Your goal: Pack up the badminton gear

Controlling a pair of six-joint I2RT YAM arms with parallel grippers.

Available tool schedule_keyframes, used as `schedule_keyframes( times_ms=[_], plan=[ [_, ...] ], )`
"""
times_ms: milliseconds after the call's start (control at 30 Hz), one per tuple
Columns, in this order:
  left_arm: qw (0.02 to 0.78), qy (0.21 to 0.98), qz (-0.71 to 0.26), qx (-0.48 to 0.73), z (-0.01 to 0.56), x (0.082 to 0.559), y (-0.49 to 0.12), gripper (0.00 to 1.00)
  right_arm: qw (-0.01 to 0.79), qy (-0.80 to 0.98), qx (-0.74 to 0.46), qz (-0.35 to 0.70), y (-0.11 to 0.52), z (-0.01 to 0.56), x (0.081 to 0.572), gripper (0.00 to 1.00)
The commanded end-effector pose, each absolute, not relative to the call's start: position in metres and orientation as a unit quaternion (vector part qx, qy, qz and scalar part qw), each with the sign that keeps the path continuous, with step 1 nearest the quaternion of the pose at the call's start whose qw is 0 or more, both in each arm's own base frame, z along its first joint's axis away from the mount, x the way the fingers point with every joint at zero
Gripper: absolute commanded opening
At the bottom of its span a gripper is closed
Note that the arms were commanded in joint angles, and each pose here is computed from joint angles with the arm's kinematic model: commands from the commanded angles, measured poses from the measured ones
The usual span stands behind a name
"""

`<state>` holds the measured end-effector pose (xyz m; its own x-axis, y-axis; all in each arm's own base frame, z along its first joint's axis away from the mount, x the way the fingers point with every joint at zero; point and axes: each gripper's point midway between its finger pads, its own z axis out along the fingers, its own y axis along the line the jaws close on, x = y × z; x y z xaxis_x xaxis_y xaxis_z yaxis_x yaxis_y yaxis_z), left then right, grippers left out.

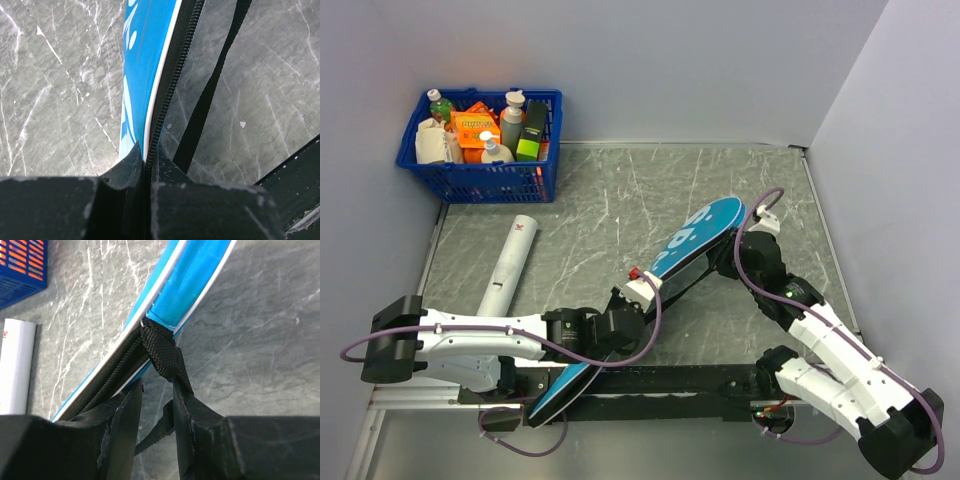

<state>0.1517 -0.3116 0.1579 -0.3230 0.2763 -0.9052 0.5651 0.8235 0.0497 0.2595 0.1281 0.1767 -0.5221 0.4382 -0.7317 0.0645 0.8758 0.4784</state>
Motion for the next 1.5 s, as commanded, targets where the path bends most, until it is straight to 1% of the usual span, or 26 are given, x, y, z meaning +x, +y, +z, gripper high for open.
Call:
schedule_keyframes(
  times_ms=[0, 267, 467, 1100, 1167, 1200, 1233, 1267, 1367, 1467],
  plan=[
    [0.55, 0.782, -0.192, 0.22, 0.191, 0.155, -0.325, 0.01, 0.511, 0.827, 0.143, 0.188, 0.117, 0.214, 0.269, 0.39],
    [0.548, 0.785, -0.19, 0.218, 0.189, 0.155, -0.323, 0.01, 0.529, 0.82, 0.141, 0.17, 0.104, 0.235, 0.274, 0.38],
    [0.547, 0.784, -0.195, 0.218, 0.19, 0.154, -0.323, 0.01, 0.523, 0.825, 0.144, 0.156, 0.1, 0.23, 0.281, 0.36],
    [0.543, 0.785, -0.194, 0.226, 0.186, 0.153, -0.328, 0.01, 0.529, 0.817, 0.141, 0.18, 0.108, 0.245, 0.294, 0.29],
    [0.543, 0.785, -0.195, 0.226, 0.186, 0.152, -0.329, 0.01, 0.527, 0.818, 0.138, 0.182, 0.11, 0.248, 0.295, 0.24],
    [0.543, 0.785, -0.196, 0.225, 0.187, 0.152, -0.329, 0.01, 0.525, 0.82, 0.137, 0.182, 0.111, 0.247, 0.295, 0.19],
    [0.543, 0.785, -0.195, 0.225, 0.187, 0.153, -0.329, 0.01, 0.523, 0.821, 0.136, 0.184, 0.112, 0.246, 0.295, 0.07],
    [0.544, 0.785, -0.193, 0.224, 0.187, 0.153, -0.329, 0.01, 0.518, 0.824, 0.129, 0.19, 0.115, 0.243, 0.293, 0.01],
    [0.55, 0.783, -0.188, 0.22, 0.19, 0.156, -0.331, 0.01, 0.499, 0.834, 0.126, 0.2, 0.12, 0.224, 0.289, 0.0],
    [0.553, 0.783, -0.18, 0.222, 0.189, 0.16, -0.335, 0.01, 0.464, 0.848, 0.117, 0.229, 0.133, 0.198, 0.278, 0.0]
  ],
)
